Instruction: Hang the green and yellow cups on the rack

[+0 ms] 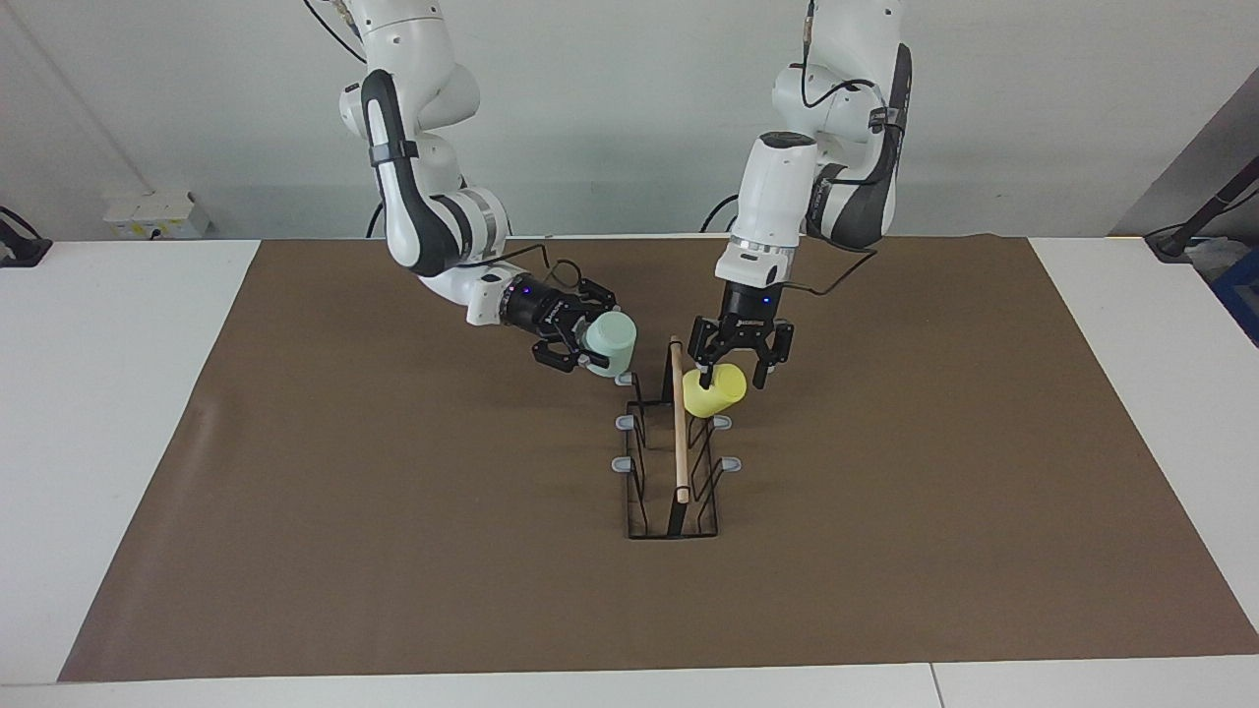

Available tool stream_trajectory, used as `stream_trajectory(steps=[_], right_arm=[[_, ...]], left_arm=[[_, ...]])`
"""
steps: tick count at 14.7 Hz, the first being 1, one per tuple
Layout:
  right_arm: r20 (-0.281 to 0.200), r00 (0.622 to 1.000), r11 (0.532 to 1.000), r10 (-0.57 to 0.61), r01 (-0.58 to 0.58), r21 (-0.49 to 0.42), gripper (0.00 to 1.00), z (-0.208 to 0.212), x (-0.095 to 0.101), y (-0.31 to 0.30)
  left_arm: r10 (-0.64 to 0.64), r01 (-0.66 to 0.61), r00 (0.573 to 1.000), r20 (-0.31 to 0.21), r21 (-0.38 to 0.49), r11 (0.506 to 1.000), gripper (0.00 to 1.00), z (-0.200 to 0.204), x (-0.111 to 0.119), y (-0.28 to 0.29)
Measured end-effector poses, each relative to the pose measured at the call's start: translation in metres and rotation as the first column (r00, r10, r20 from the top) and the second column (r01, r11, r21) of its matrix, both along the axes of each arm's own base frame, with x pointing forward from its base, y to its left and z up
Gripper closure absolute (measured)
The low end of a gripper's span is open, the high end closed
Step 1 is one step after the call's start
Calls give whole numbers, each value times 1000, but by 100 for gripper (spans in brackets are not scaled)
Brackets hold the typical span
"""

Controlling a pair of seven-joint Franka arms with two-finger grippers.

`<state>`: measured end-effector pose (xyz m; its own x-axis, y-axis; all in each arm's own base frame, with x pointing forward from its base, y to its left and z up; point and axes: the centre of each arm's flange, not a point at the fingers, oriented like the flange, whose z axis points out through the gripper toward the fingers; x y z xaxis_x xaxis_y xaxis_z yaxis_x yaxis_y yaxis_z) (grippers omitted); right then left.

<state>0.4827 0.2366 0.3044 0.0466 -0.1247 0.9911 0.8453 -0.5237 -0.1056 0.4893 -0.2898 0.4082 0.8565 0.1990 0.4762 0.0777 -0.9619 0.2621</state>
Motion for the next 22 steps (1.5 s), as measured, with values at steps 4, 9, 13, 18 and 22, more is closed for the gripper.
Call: stream_trajectory(steps=[4,9,13,18,22], right_arm=[[22,1000,1000,7,-7,8,30,-9,11,7],[20,1000,1000,8,-9,6,30,-9,10,8],[0,1000,1000,4,-4,-8,30,-16,5,4],[-24,1000,998,4,-5,-64,30,-22,-4,-10],[-58,998,989,-22,13,-147,30,11,0,-41]], left_arm=[[14,-13,999,-29,32,999,0,7,3,-1],[4,22,991,-130,201,979,0,43,21,5],[7,41,984,-179,263,964,0,62,23,24],[-113,209,939,-325,278,937,0,90,24,95],[-211,351,878,-430,278,894,0,115,27,177]])
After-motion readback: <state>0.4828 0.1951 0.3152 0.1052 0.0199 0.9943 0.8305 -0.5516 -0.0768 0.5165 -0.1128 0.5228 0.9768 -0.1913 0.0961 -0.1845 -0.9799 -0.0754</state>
